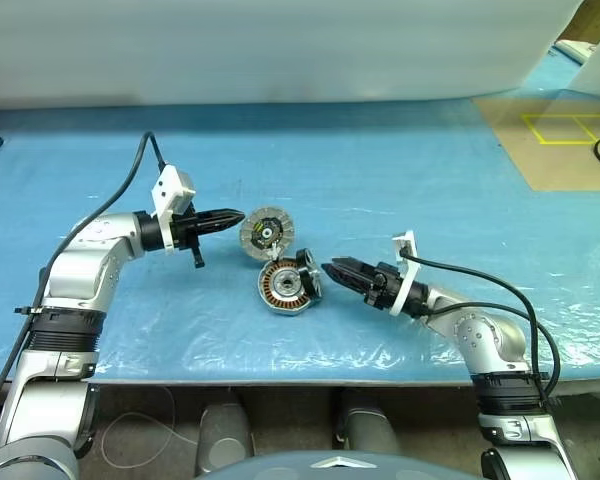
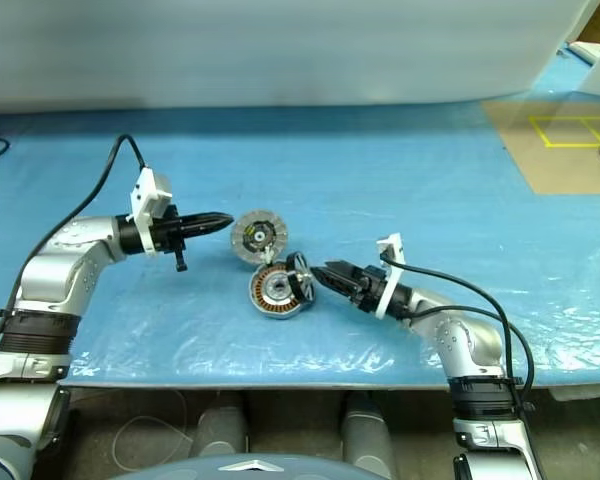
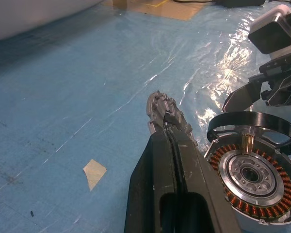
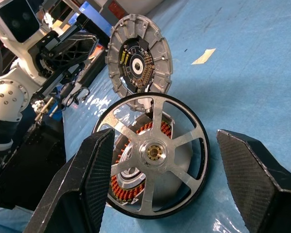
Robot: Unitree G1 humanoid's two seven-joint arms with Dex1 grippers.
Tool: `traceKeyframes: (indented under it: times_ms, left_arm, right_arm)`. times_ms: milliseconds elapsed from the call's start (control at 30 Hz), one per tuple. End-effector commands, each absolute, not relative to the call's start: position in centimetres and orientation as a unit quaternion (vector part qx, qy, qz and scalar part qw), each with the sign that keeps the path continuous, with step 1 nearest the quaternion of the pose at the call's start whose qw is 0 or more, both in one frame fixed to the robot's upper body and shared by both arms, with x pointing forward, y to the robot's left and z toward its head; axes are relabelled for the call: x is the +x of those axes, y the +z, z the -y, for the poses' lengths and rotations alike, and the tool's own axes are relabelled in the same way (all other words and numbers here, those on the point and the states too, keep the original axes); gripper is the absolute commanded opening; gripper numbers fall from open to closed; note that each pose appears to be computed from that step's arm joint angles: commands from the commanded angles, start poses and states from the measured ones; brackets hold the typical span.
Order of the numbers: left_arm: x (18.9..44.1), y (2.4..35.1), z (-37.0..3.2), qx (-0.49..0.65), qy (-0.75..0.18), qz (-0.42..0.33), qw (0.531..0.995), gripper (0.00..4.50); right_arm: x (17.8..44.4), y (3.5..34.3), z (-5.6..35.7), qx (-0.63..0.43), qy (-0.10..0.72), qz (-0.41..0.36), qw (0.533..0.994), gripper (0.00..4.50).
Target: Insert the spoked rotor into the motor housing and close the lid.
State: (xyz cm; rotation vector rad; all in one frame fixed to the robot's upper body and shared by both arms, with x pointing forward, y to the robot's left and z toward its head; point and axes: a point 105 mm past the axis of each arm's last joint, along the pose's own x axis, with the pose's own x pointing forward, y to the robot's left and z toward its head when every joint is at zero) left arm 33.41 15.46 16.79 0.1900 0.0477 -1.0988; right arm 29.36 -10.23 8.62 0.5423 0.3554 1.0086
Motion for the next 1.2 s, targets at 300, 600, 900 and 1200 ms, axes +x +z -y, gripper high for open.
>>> traceKeyframes:
  times_ms: [300, 600, 900, 1200]
  left_arm:
    - [31.7, 18.4, -15.8, 0.099, -0.54, 0.015, 0.836, 0.0]
    - [29.6, 16.5, -16.1, 0.125, -0.531, 0.034, 0.837, 0.0]
    - [27.8, 12.6, -15.2, 0.108, -0.519, 0.021, 0.847, 0.0]
    - [27.1, 10.1, -14.3, 0.093, -0.514, 0.004, 0.853, 0.0]
  right_arm:
    - [28.8, 9.2, 9.7, 0.284, 0.498, -0.181, 0.799, 3.51]
    - [29.4, 8.9, 9.4, 0.283, 0.49, -0.186, 0.803, 3.51]
    - [29.6, 8.6, 9.4, 0.288, 0.486, -0.195, 0.802, 3.51]
    - [29.6, 8.1, 9.3, 0.284, 0.483, -0.206, 0.802, 3.51]
